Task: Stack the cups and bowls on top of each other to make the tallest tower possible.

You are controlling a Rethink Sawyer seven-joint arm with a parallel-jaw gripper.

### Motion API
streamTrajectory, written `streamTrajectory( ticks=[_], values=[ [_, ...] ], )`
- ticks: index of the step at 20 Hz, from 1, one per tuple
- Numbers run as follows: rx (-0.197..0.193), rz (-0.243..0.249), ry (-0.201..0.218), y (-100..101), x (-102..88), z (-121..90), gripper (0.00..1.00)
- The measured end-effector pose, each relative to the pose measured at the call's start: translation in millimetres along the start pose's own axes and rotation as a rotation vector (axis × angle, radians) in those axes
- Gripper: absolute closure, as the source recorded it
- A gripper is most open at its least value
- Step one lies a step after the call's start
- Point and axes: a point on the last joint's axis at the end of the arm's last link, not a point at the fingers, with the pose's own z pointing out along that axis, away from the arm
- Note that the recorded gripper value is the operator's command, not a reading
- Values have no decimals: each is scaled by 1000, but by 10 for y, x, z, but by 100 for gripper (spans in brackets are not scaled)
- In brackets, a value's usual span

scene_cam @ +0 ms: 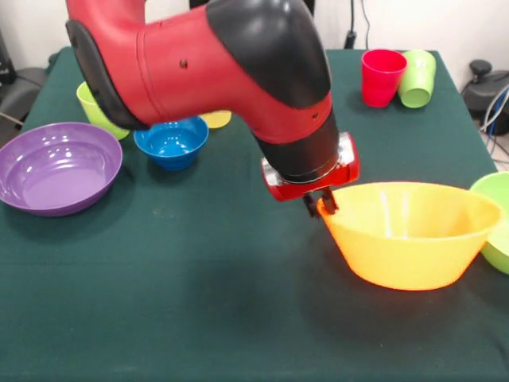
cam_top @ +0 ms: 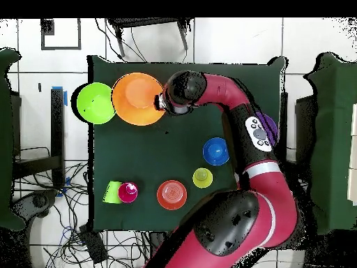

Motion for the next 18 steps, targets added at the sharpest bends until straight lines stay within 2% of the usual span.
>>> streamTrajectory(
  ticks=[1,2,3,5,9,14,18],
  values=[
    [-11,0,9,6,-3,2,100],
    [-40,-5,28,25,-14,6,100],
    [-92,-20,67,66,-29,10,100],
    [-109,-31,83,82,-30,16,100],
    [-191,-105,166,137,-20,92,100],
    [-232,-145,213,131,-34,186,100],
    [-232,-142,213,100,-85,199,100]
  ],
)
